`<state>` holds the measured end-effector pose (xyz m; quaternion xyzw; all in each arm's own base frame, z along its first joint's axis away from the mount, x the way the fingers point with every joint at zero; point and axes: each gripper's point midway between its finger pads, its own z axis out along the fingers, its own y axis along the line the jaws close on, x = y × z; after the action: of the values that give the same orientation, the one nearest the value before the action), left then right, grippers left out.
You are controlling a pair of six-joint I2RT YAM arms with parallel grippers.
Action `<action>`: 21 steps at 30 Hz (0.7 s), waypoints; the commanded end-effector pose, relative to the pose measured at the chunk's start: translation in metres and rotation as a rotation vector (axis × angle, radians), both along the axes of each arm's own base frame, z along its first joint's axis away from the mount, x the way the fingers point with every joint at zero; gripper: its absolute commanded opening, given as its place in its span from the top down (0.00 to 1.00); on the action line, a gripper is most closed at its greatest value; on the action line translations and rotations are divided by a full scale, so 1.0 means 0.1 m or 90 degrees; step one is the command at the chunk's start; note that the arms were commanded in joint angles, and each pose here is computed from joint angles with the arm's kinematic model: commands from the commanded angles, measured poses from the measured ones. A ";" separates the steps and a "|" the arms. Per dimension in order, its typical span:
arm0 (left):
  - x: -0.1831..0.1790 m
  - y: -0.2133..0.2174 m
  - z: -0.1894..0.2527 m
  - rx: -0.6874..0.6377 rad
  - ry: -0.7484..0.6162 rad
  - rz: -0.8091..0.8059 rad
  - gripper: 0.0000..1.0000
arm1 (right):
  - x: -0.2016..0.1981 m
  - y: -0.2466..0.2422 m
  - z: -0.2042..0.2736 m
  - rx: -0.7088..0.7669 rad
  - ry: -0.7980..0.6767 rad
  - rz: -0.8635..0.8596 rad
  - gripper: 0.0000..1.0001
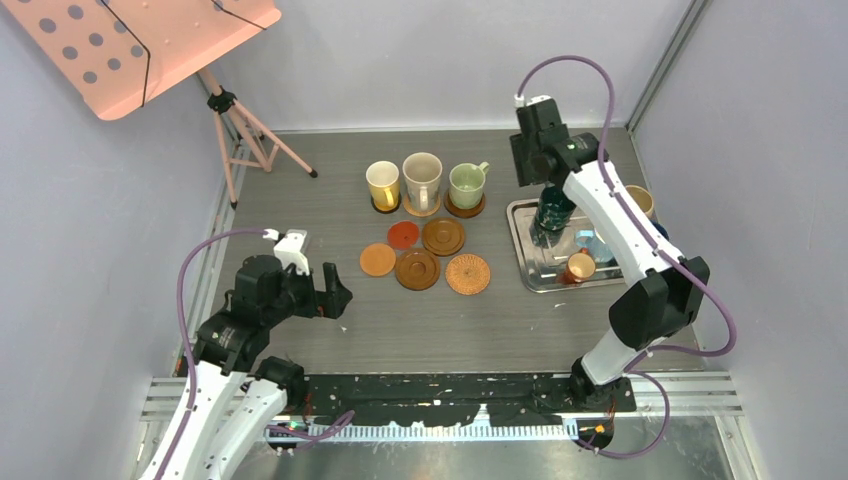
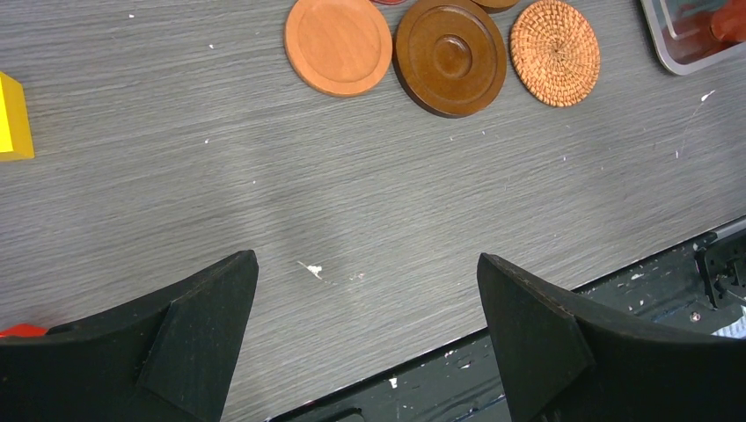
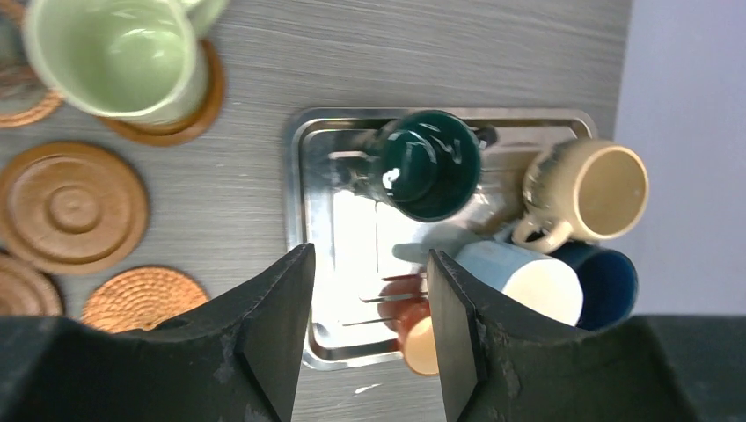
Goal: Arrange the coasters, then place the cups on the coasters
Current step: Pick up the cup from the tray.
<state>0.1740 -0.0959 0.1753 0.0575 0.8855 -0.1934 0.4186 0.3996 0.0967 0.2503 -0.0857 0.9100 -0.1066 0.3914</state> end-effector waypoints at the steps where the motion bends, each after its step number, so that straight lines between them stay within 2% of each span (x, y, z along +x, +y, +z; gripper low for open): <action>1: 0.04 -0.04 0.07 -0.012 -0.021 -0.005 0.00 | -0.06 -0.39 0.20 0.012 -0.025 -0.049 0.43; 12: 0.03 -0.04 0.09 -0.016 -0.028 -0.007 0.00 | 0.10 -0.78 -0.06 0.043 0.022 -0.089 0.40; 21: 0.04 -0.03 0.08 -0.013 -0.025 -0.004 0.00 | 0.26 -0.61 -0.39 0.111 0.068 -0.057 0.40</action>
<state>0.1733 -0.0957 0.1771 0.0578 0.8829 -0.1946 0.4233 0.4140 0.0189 0.2126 -0.0066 0.9403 -0.0836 0.3298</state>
